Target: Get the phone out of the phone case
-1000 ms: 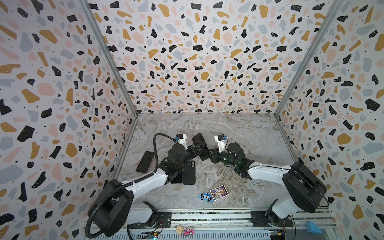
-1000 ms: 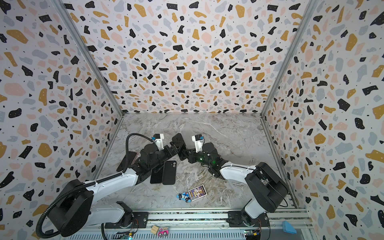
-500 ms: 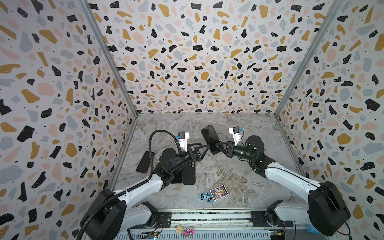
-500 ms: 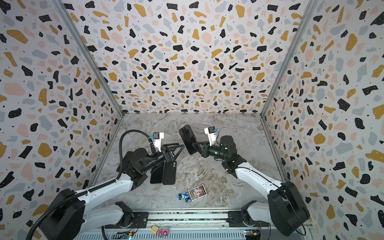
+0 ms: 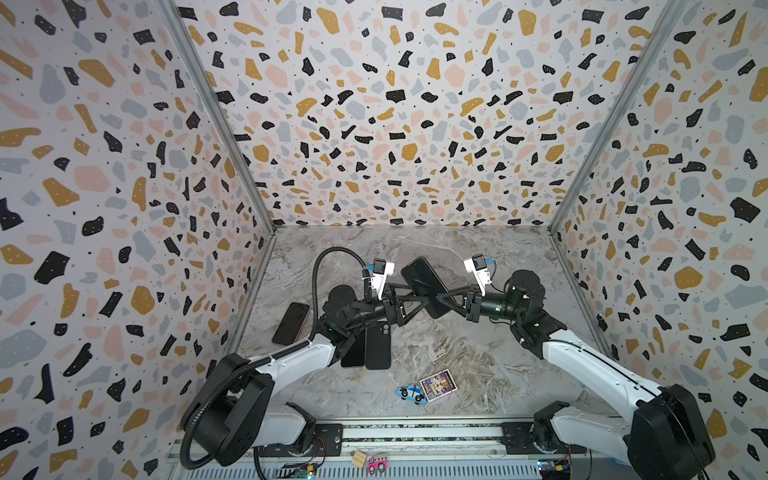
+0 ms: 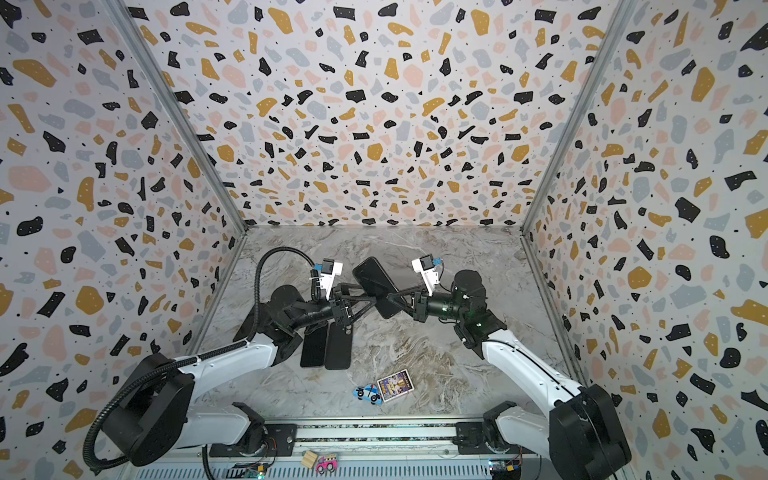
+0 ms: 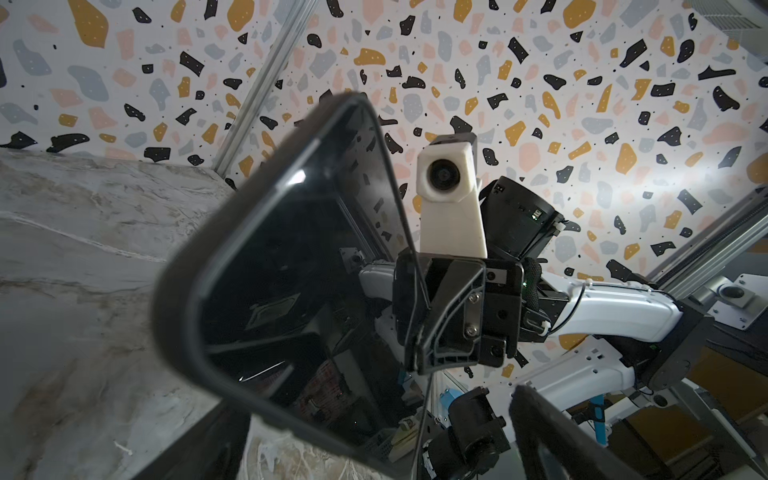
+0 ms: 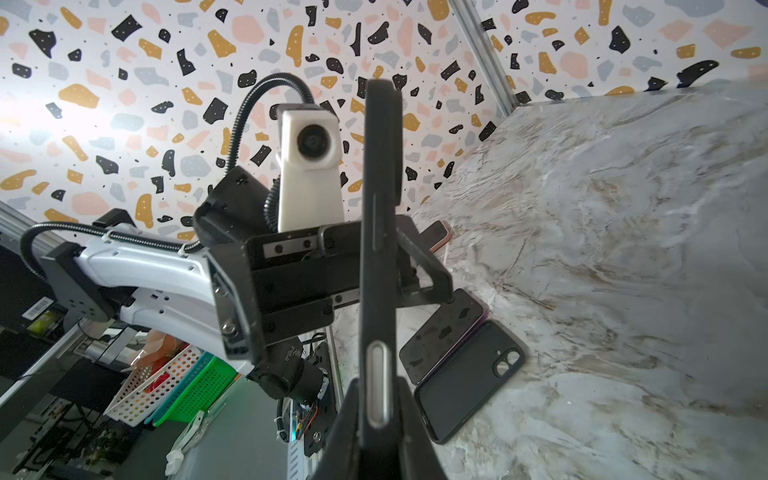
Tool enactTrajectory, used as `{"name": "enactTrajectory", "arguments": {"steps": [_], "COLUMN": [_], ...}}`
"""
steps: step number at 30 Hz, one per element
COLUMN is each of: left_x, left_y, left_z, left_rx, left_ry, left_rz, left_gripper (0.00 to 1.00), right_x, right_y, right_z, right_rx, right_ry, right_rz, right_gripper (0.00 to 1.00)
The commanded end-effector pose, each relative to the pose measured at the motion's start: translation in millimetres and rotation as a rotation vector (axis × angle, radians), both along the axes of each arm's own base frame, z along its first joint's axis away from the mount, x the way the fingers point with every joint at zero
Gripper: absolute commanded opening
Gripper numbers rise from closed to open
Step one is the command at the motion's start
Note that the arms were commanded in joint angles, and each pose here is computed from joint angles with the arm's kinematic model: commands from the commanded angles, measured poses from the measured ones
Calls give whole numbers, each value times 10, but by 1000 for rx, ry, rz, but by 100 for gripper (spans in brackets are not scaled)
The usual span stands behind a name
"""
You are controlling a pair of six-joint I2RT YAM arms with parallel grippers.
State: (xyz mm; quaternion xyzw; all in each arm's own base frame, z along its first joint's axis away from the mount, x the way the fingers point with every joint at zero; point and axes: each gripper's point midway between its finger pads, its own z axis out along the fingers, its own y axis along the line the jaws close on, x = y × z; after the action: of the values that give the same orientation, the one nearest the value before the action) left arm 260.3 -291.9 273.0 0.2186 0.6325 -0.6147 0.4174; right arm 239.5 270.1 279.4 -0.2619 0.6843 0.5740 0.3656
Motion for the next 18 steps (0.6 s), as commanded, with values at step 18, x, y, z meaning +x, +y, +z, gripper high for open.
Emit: {"name": "enactTrajectory", "arguments": {"steps": [18], "left_x": [-297], "left_y": [57], "left_z": [516], "left_rx": [-219], "left_ry": [-110], "left_rz": [-149], "left_gripper": [70], "right_x": [-248], "right_y": [-52], "right_z": [179], "right_rx": [52], "right_ry": [-94], "right_rz": [69], "right_gripper": [0]}}
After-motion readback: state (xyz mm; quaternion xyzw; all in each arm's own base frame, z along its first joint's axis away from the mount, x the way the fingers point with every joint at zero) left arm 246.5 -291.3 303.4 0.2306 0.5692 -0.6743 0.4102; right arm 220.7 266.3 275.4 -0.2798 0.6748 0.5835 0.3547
